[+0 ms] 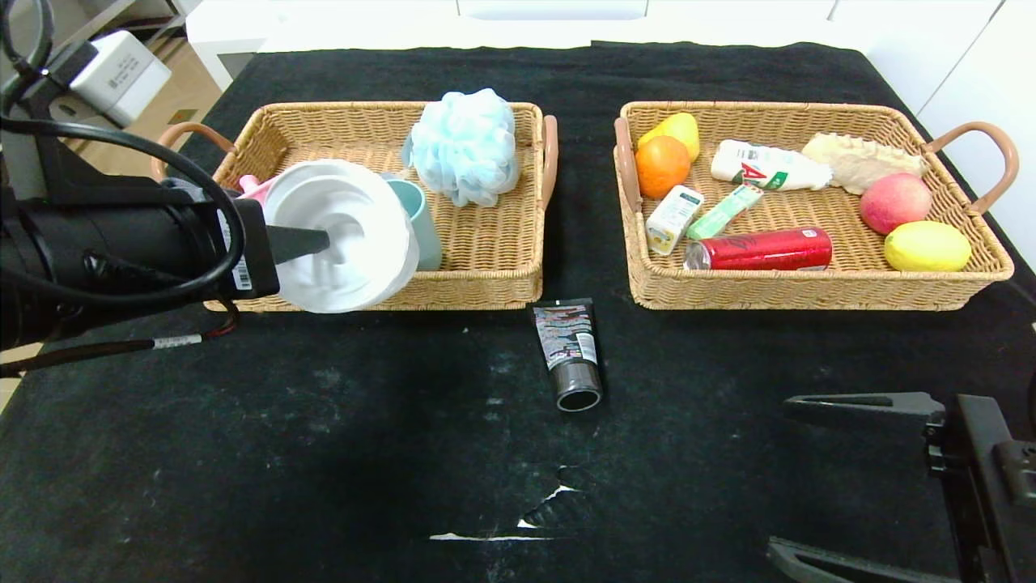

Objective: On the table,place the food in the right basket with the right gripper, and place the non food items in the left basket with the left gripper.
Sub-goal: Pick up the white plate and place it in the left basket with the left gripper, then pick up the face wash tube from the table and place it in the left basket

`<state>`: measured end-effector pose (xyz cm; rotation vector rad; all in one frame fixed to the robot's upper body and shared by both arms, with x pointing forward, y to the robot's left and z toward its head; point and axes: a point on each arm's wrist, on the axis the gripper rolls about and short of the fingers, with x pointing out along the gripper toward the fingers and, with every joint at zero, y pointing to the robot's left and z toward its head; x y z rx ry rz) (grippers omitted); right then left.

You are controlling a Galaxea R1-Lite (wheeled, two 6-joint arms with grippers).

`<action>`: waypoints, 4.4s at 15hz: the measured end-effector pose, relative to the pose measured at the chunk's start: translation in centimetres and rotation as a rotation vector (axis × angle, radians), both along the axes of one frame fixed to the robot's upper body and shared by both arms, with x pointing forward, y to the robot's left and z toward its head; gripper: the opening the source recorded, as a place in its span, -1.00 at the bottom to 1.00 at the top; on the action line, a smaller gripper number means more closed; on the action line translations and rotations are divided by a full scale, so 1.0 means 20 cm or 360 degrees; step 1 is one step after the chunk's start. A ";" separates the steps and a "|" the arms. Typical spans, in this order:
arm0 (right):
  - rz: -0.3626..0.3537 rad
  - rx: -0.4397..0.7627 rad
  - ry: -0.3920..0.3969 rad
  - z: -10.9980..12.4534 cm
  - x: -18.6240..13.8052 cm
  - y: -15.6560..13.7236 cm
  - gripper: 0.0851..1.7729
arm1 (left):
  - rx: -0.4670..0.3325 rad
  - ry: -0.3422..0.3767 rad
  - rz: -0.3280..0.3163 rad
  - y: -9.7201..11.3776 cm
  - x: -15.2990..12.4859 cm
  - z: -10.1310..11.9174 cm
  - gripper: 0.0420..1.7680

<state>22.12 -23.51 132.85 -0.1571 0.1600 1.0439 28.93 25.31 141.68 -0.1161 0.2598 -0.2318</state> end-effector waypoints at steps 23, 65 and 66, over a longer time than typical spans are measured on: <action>0.0025 -0.0012 0.0017 -0.02 -0.01 0.01 0.93 | -0.0097 -0.0336 0.0335 0.18 0.59 0.17 -0.49; 0.0022 0.0040 -0.0149 0.06 -0.09 -0.05 0.93 | 0.0150 -0.0005 -0.0069 -0.77 0.07 -0.23 0.92; 0.0002 0.0042 -0.0158 0.06 -0.09 -0.05 0.93 | 0.0156 0.0008 -0.0078 -0.79 0.07 -0.25 0.93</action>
